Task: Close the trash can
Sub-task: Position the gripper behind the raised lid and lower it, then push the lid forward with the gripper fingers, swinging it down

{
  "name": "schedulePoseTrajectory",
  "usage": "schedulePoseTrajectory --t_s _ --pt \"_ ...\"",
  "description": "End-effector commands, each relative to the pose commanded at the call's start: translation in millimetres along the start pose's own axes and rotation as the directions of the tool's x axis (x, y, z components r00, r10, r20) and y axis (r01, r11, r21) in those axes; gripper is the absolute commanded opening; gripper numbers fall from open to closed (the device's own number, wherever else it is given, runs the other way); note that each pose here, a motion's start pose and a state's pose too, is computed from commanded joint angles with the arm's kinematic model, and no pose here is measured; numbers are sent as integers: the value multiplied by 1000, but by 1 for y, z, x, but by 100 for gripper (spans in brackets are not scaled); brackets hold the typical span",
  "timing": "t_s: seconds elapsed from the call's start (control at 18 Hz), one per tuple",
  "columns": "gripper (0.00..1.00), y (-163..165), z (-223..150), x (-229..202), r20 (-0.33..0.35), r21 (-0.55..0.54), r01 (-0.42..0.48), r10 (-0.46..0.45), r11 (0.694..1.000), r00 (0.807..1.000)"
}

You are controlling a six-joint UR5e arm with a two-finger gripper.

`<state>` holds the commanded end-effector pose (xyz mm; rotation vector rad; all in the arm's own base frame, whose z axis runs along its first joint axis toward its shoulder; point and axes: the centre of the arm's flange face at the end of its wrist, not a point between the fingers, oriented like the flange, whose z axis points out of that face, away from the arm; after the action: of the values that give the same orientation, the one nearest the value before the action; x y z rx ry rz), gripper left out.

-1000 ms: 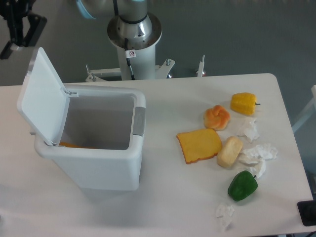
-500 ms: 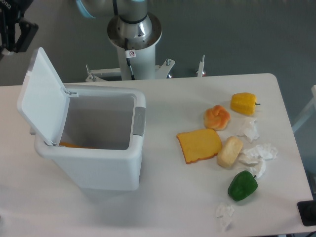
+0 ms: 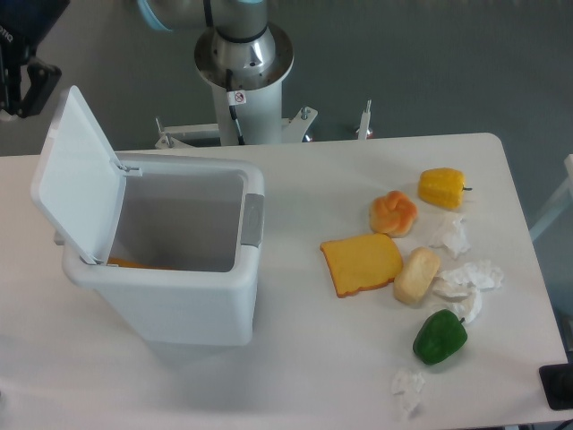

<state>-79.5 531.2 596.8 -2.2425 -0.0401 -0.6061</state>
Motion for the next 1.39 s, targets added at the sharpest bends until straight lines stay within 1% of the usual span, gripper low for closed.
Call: schedulePoseTrajectory --t_s 0.33,0.5,0.78,1.0,1.11,1.39 --pt "100 2 4 -6 11 -11 10 -10 1000 1000" --pt "100 4 3 -14 94 -30 7 -4 1000 996" --pt "100 5 0 -35 163 -42 14 -7 999 987" --pt "100 4 -15 -57 240 -38 22 -12 999 971" --pt "100 5 -17 -62 249 -41 12 -2 999 968" --pt "100 4 -33 -86 283 -26 21 -13 999 959"
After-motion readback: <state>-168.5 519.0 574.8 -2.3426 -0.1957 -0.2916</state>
